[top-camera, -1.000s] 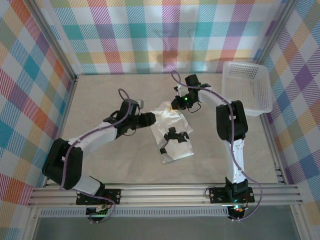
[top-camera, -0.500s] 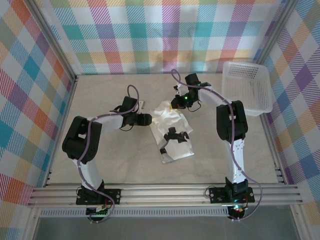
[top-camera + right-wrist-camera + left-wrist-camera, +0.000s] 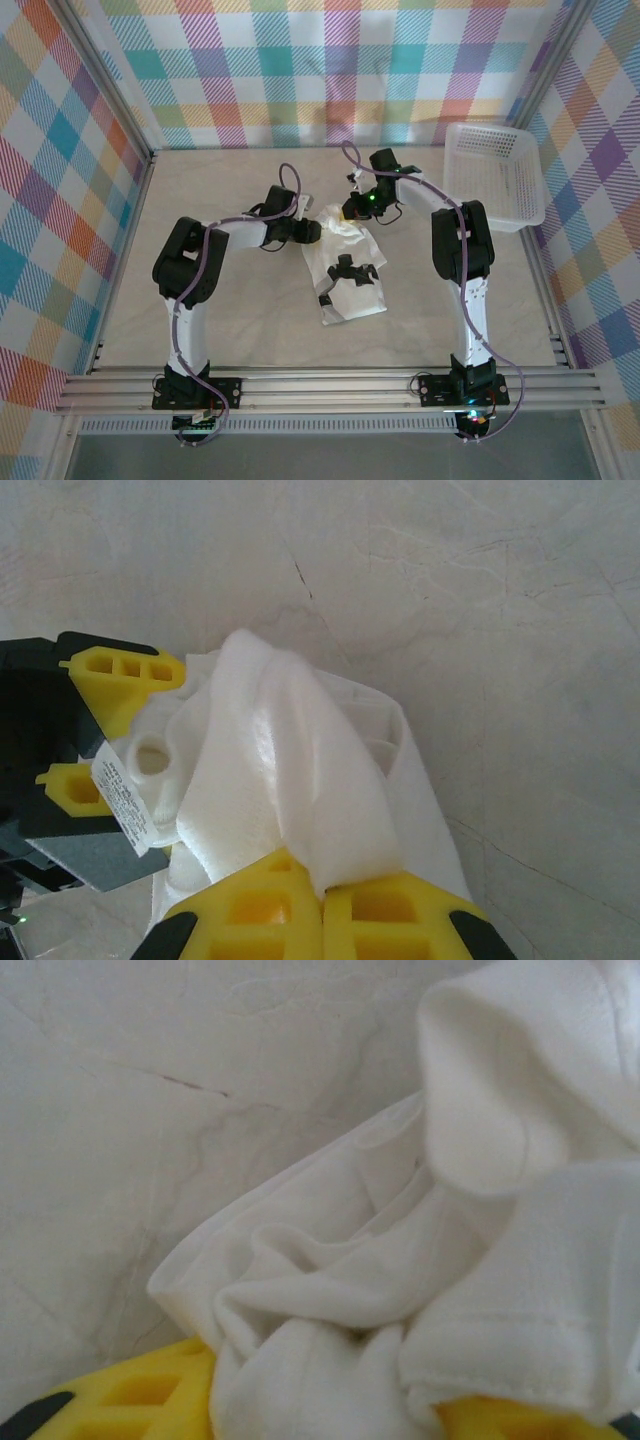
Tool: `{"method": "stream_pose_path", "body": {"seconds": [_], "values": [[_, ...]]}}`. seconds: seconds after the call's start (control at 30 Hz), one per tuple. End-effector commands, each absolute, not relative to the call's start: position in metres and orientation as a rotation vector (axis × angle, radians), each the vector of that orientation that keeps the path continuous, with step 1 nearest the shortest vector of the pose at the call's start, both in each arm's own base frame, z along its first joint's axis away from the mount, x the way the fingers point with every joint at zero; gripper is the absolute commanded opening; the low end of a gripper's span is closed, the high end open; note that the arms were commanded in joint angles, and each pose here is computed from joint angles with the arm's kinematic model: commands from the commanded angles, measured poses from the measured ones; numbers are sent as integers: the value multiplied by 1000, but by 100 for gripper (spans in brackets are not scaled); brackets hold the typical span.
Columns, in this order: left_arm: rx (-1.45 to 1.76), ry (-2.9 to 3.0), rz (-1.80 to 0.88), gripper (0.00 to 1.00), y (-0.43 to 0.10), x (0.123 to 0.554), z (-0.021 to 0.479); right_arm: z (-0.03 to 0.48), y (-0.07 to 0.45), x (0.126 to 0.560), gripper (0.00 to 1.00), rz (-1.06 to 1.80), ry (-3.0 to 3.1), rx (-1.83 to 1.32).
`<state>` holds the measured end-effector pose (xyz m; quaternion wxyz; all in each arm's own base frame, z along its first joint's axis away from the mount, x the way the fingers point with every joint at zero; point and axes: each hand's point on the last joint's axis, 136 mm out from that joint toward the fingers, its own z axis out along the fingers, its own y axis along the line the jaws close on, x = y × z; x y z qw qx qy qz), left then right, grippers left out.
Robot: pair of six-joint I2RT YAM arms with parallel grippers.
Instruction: Fold the inside-out t-shirt
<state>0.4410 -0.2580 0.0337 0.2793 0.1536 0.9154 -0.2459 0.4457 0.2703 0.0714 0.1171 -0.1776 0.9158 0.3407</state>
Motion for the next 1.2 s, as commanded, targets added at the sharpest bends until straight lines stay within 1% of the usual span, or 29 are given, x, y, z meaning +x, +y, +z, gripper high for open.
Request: {"method": "stream_pose_path", "body": {"seconds": [0.0,0.1,0.13,0.17,0.2,0.3,0.4,0.5,0.53,0.63,0.67,0.73,0.8,0.9,0.93,0.97,1.07,1.17], "values": [[431,2511,-677,37,-263,432,16,76,275,444,0,1037,2669,-552],[400,2525,-679,24,-262,431,17,74,274,444,0,1027,2675,-545],[376,2525,-690,16,-263,432,21,75,273,445,0,1022,2679,-535],[336,2519,-713,6,-263,434,27,77,272,446,0,1022,2677,-523],[292,2509,-747,0,-262,437,35,81,271,447,0,1025,2671,-505],[124,2400,-950,0,-258,450,84,104,271,450,0,1103,2612,-435],[12,2257,-1111,0,-247,464,146,144,274,455,0,1182,2525,-385],[-23,2113,-1239,0,-236,473,220,209,280,463,0,1220,2389,-389],[-29,2058,-1270,0,-232,474,249,237,280,466,0,1227,2327,-398],[6,1913,-1293,0,-218,462,328,319,275,468,0,1245,2134,-427],[25,1888,-1272,0,-214,452,345,342,273,465,0,1249,2074,-444],[49,1878,-1223,0,-207,434,360,366,274,456,0,1261,1993,-490],[48,1917,-1159,0,-200,416,348,359,276,450,0,1293,1991,-509],[-23,2020,-1102,0,-189,394,295,295,278,441,0,1369,2115,-450],[-57,2068,-1104,0,-188,385,270,265,280,434,0,1406,2177,-417],[-88,2117,-1120,0,-188,375,245,236,282,424,0,1434,2241,-395],[-154,2278,-1129,0,-192,340,178,168,286,383,0,1496,2398,-362],[-200,2383,-1125,0,-194,308,131,135,286,347,0,1533,2491,-336]]}}
